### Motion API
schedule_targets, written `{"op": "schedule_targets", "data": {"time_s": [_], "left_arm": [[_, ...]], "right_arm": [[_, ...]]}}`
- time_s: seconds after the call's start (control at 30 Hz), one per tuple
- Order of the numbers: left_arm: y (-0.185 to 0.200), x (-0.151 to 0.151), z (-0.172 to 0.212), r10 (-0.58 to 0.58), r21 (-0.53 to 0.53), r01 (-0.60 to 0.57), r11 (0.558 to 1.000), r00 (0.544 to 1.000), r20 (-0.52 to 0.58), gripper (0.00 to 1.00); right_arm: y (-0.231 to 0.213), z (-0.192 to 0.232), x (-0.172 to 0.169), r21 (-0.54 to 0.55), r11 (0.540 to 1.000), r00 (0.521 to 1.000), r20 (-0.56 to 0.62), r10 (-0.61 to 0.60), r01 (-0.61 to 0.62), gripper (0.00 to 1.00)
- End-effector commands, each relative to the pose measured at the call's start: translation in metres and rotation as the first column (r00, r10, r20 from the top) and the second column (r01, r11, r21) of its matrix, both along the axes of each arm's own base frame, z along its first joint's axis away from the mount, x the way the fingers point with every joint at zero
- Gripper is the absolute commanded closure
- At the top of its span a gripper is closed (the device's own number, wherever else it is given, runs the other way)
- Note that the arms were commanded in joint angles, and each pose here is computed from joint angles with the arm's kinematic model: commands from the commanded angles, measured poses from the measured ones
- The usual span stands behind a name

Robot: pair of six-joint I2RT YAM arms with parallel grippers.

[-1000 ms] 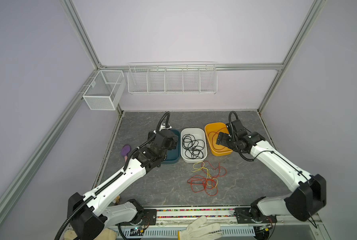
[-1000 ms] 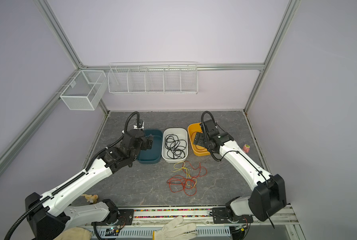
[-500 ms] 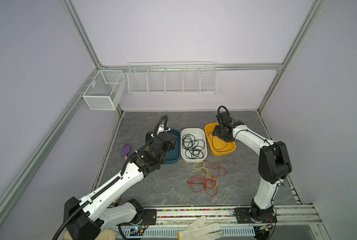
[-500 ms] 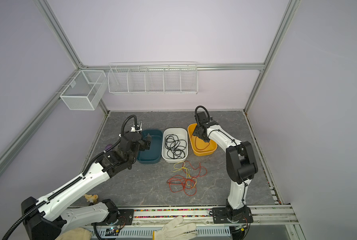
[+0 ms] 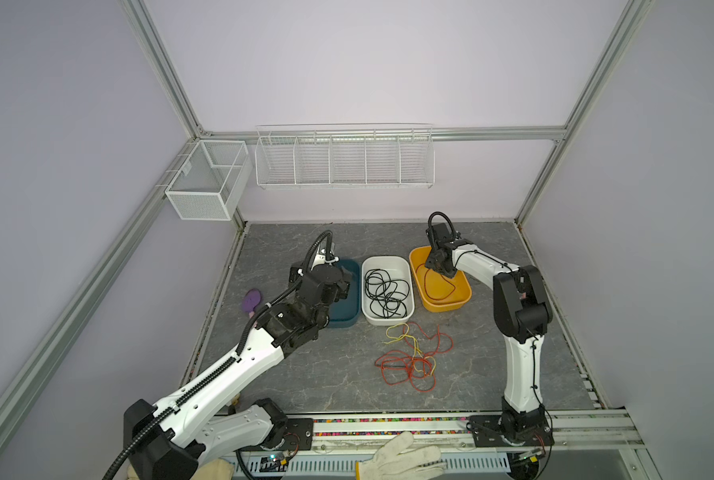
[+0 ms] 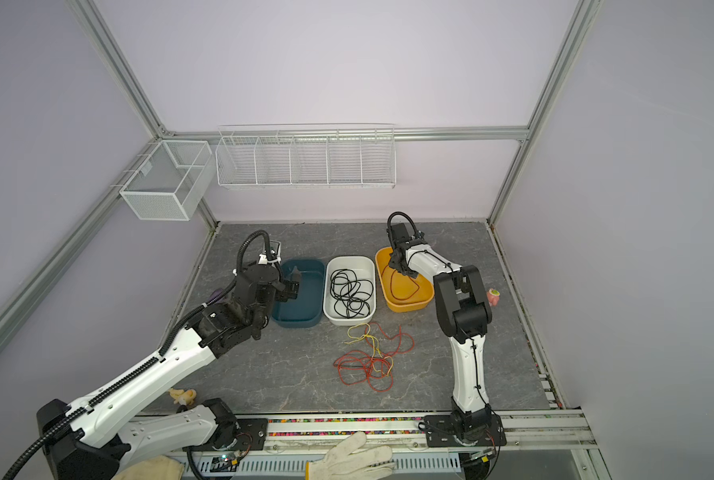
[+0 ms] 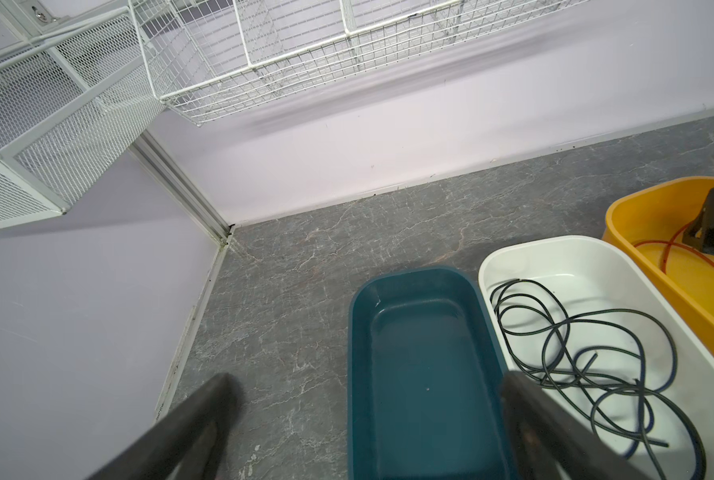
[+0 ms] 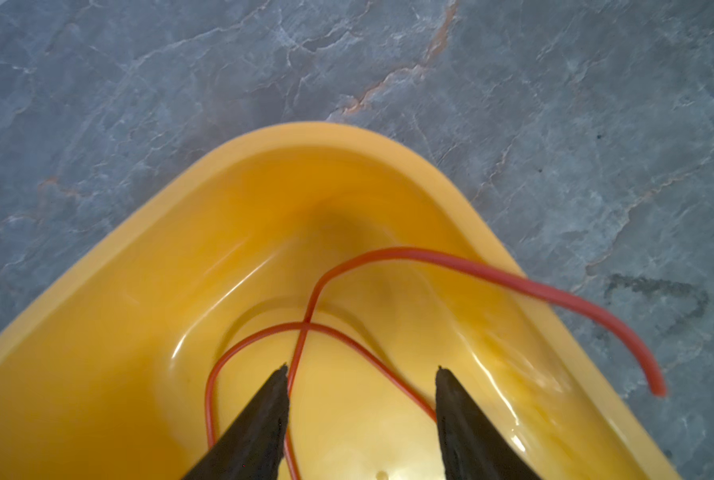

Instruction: Untangle the cables

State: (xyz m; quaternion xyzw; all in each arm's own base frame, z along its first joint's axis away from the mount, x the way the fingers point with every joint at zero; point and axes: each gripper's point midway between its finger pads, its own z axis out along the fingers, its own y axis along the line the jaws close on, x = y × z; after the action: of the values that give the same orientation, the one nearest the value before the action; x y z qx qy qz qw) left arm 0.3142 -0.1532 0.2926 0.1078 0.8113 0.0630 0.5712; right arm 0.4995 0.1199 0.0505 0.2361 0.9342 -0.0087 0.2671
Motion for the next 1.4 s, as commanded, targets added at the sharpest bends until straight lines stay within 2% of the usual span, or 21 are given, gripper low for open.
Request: {"op": "schedule_targets", "data": {"time_s": [0.0, 0.3, 0.63, 1.0, 1.2, 1.37], "left_arm": [[-0.001, -0.002, 0.008, -0.012, -0.015, 0.012, 1.0, 1.0, 0.016, 0.01], [-0.002, -0.006, 0.011, -0.034, -0.032, 0.035, 0.999, 0.999, 0.02, 0.01], [-0.002, -0.006, 0.011, -0.039, -0.03, 0.04, 0.999, 0.999, 0.02, 0.01], [-0.002, -0.006, 0.012, -0.04, -0.028, 0.04, 0.999, 0.999, 0.022, 0.01], [-0.001, -0.006, 0.011, -0.036, -0.024, 0.036, 0.999, 0.999, 0.023, 0.01], [0.0, -0.007, 0.013, -0.037, -0.025, 0.038, 0.999, 0.999, 0.028, 0.01]], "right_arm": [[0.0, -0.003, 0.016, -0.017, 1.0, 0.999, 0.043, 0.004, -0.004, 0.46], [0.004, -0.015, 0.033, -0.018, 0.999, 0.994, 0.102, 0.039, -0.038, 0.48], [-0.001, -0.025, 0.04, -0.061, 0.998, 0.996, 0.081, 0.037, -0.032, 0.58], [0.004, -0.029, 0.042, -0.007, 0.998, 0.996, 0.062, 0.067, -0.066, 0.78], [0.006, -0.033, 0.038, 0.014, 0.997, 0.996, 0.05, 0.076, -0.077, 0.93], [0.01, -0.015, 0.032, 0.062, 0.995, 0.993, 0.088, 0.074, -0.08, 0.93]]}}
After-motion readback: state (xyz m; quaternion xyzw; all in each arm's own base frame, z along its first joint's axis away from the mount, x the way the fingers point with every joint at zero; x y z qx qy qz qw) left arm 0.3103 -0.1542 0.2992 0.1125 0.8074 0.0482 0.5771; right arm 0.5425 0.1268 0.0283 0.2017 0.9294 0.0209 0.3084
